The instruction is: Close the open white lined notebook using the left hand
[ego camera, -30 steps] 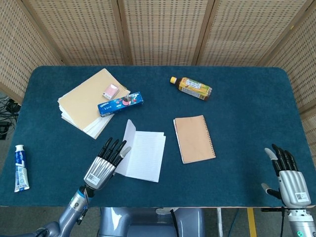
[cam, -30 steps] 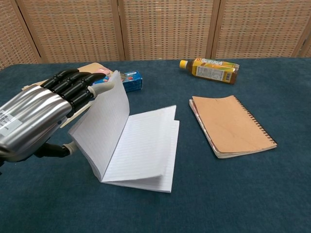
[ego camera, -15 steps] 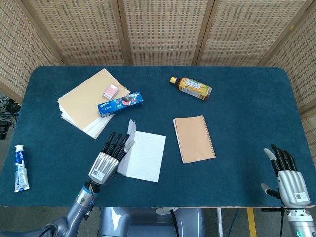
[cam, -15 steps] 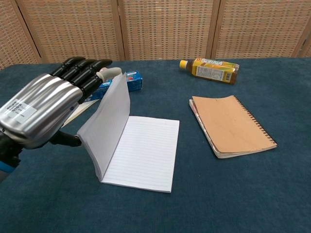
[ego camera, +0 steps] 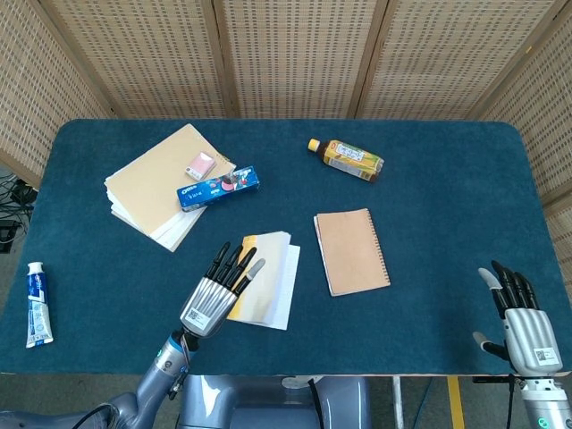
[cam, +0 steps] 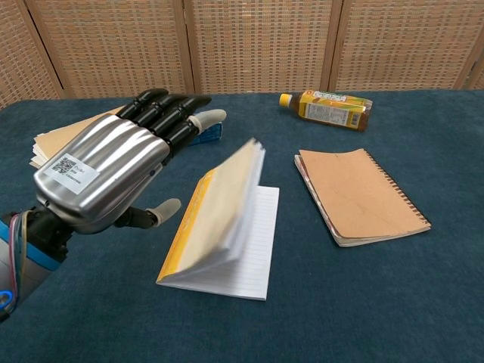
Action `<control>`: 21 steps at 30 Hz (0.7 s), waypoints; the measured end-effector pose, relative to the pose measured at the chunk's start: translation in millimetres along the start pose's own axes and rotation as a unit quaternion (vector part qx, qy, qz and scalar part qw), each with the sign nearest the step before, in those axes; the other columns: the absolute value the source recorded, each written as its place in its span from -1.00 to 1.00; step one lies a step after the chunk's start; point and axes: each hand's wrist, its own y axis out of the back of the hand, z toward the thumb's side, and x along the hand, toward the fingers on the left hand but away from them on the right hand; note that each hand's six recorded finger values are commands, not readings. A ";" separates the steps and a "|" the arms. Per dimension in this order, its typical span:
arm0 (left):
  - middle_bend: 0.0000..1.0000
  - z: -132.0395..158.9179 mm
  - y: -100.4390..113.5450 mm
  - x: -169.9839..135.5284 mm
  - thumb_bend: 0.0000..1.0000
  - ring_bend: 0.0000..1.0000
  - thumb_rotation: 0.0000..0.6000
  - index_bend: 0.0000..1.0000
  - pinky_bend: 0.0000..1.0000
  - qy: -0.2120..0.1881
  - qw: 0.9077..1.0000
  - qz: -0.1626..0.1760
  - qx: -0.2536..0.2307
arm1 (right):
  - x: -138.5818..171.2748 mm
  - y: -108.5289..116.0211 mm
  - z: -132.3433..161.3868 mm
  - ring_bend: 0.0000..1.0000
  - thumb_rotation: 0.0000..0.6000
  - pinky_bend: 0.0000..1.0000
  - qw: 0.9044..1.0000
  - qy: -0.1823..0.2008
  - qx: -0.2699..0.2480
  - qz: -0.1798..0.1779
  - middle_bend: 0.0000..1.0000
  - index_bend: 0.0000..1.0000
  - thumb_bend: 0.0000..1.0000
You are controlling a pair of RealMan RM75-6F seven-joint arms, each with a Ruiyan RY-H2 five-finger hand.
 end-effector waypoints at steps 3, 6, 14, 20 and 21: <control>-1.00 -1.0 -0.4 -2.4 -0.37 -1.00 1.00 -1.00 -1.00 -0.002 1.000 0.000 0.005 | -0.2 -0.1 -0.2 -1.00 1.00 -1.00 1.000 0.000 -0.001 0.001 -1.00 -1.00 -0.79; -1.00 -5.4 -0.6 -6.5 -0.37 -1.00 1.00 -1.00 -1.00 0.005 1.000 -0.002 -0.002 | 0.1 1.1 -0.5 -1.00 1.00 -1.00 1.000 0.000 -0.001 -0.001 -1.00 -1.00 -0.79; -1.00 -48.1 4.5 -34.5 -0.52 -1.00 1.00 -1.00 -1.00 0.045 0.999 -0.023 -0.007 | -0.1 4.8 -3.1 -1.00 1.00 -1.00 1.000 -0.004 -0.004 -0.005 -1.00 -1.00 -0.79; -1.00 -92.0 13.9 -65.2 -0.63 -1.00 1.00 -1.00 -1.00 0.098 0.992 -0.073 -0.021 | -0.1 8.7 -4.1 -1.00 1.00 -1.00 1.000 -0.006 -0.003 -0.014 -1.00 -1.00 -0.79; -1.00 -98.5 15.9 -70.5 -0.64 -1.00 1.00 -1.00 -1.00 0.107 0.991 -0.081 -0.023 | 0.1 8.8 -3.9 -1.00 1.00 -1.00 1.000 -0.006 -0.002 -0.014 -1.00 -1.00 -0.79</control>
